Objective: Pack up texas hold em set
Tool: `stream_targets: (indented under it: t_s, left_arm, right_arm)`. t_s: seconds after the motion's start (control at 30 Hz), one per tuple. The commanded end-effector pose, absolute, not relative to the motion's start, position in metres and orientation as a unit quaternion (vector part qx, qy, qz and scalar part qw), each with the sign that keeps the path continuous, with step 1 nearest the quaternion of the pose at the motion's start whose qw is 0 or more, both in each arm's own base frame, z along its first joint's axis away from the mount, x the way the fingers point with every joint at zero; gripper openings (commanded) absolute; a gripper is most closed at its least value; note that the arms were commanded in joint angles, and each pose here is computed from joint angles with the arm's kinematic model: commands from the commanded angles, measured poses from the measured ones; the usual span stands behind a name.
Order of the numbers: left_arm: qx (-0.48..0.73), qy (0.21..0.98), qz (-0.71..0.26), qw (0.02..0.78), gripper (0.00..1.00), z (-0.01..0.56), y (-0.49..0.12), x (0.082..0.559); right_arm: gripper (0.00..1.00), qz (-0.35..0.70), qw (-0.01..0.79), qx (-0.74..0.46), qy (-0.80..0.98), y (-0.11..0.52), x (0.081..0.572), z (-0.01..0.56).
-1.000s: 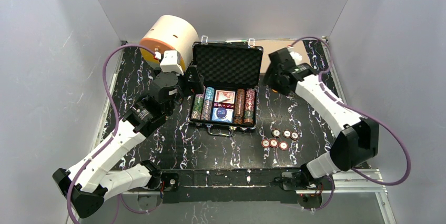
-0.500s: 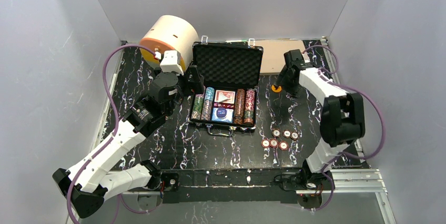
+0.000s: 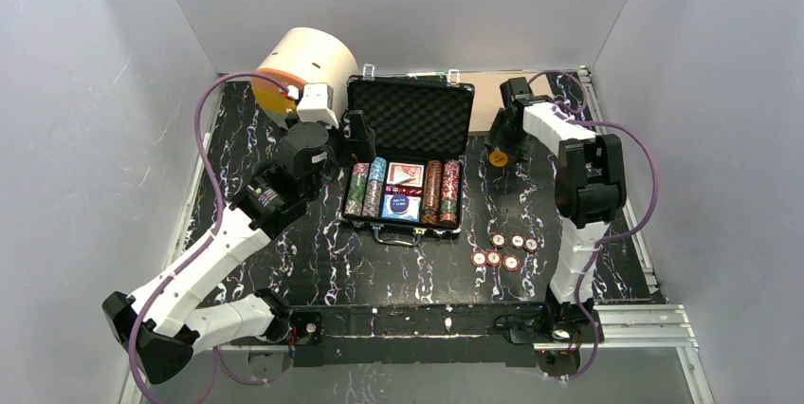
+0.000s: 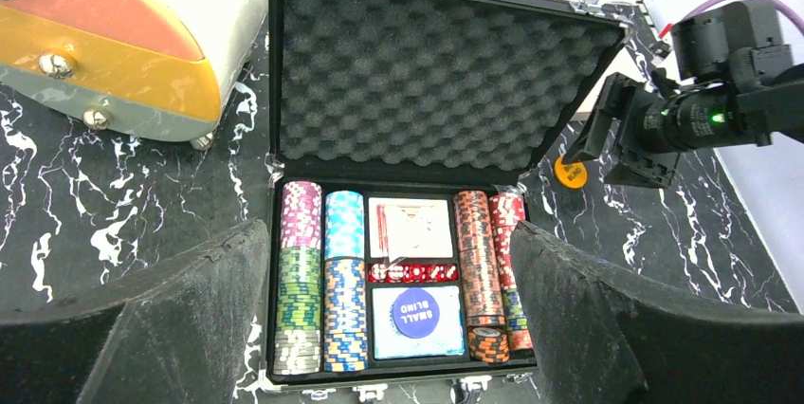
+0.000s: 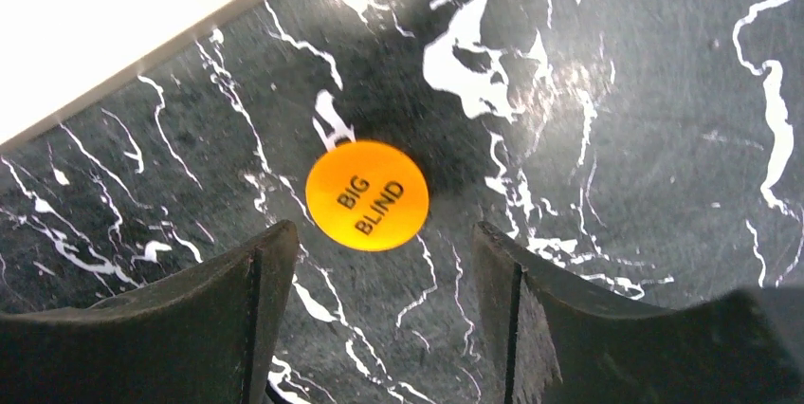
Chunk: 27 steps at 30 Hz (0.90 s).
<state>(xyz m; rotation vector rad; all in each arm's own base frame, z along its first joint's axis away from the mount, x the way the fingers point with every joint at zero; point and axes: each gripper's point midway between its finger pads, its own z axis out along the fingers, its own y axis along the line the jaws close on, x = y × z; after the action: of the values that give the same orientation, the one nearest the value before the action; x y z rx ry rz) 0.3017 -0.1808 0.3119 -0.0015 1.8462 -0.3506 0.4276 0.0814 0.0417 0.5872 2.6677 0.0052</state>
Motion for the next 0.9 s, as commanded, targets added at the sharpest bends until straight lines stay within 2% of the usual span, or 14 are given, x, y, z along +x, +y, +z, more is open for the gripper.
stream_targets:
  t_s: [0.0,0.4,0.67,0.87]
  left_arm:
    - [-0.015,0.773,-0.163,0.612,0.96,0.332,-0.179,0.304]
    - [-0.024,0.781,-0.152,0.605,0.96,0.32,-0.175,0.303]
    - [-0.024,0.785,-0.133,0.604,0.96,0.314,-0.168,0.303]
    - [-0.023,0.795,-0.146,0.588,0.96,0.302,-0.179,0.305]
  right_arm:
    - [0.75,-0.021,0.189,0.19,0.963,0.077,0.437,0.037]
    - [0.74,-0.06,0.142,0.19,0.97,0.07,0.426,0.006]
    - [0.62,-0.065,0.075,0.18,0.979,0.072,0.403,-0.017]
    - [0.48,-0.049,0.066,0.169,0.982,0.08,0.409,-0.015]
